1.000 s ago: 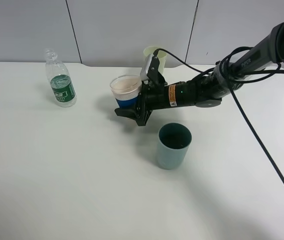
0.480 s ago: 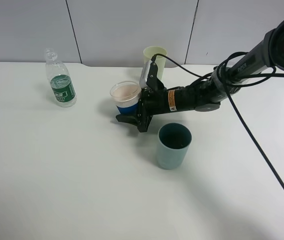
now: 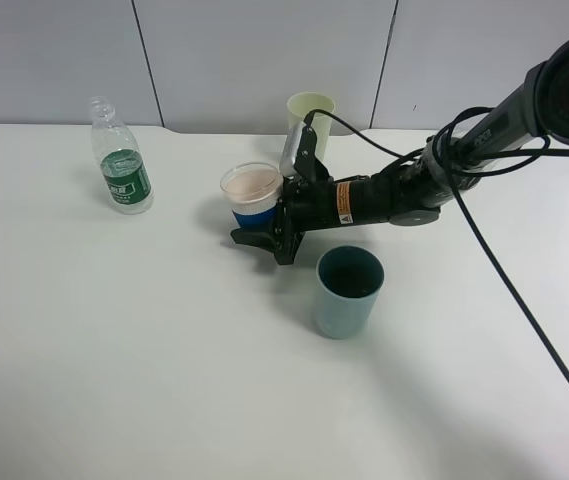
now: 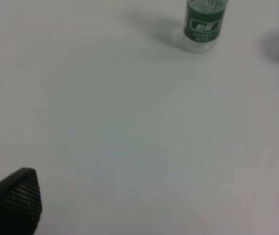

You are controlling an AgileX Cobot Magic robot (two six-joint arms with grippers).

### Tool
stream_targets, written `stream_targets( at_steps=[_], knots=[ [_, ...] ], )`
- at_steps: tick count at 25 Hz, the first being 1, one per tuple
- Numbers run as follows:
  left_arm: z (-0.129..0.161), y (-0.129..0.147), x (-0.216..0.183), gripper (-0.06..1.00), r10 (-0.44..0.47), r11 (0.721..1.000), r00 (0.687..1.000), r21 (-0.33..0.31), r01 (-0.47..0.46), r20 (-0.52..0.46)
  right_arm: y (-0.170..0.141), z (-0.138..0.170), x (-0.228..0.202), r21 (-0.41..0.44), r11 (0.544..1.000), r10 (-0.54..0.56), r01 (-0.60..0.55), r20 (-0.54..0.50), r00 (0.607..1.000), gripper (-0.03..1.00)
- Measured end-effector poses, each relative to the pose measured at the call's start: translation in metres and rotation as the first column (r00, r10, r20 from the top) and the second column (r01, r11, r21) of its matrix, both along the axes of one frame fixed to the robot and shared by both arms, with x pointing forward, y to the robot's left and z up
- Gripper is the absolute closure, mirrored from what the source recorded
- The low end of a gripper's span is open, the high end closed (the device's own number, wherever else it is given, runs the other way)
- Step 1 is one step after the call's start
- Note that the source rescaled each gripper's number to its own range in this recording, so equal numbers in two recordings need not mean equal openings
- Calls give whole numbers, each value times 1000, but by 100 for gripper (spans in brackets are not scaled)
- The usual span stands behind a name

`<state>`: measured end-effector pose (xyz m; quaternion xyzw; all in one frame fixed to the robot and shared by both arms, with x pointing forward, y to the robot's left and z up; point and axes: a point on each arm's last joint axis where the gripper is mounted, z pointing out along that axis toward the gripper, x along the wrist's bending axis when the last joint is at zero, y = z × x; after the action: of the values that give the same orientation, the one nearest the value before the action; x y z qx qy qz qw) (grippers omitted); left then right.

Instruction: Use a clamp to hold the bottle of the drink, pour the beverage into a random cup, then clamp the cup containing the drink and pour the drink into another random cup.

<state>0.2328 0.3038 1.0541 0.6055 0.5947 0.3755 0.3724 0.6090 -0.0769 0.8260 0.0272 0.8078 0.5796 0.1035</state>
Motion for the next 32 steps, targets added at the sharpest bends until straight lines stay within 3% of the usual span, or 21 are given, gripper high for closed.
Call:
stream_targets(
  at_steps=[2, 5, 8, 17, 32],
  knots=[
    [0, 0, 0, -6, 0, 1000, 1000, 0, 0, 0, 0, 0, 0, 1, 1000, -1, 1, -1, 1000, 87],
    [0, 0, 0, -6, 0, 1000, 1000, 0, 0, 0, 0, -1, 0, -1, 1000, 0, 0, -4, 1000, 55],
    [0, 0, 0, -6, 0, 1000, 1000, 0, 0, 0, 1, 0, -1, 16, 1000, 9, -9, -3, 1000, 41],
    [0, 0, 0, -6, 0, 1000, 1000, 0, 0, 0, 2, 10, -2, 82, 997, 0, 9, -105, 994, 37],
    [0, 0, 0, -6, 0, 1000, 1000, 0, 0, -1, 4, 66, -1, 117, 993, 12, 0, -101, 995, 37]
  ],
)
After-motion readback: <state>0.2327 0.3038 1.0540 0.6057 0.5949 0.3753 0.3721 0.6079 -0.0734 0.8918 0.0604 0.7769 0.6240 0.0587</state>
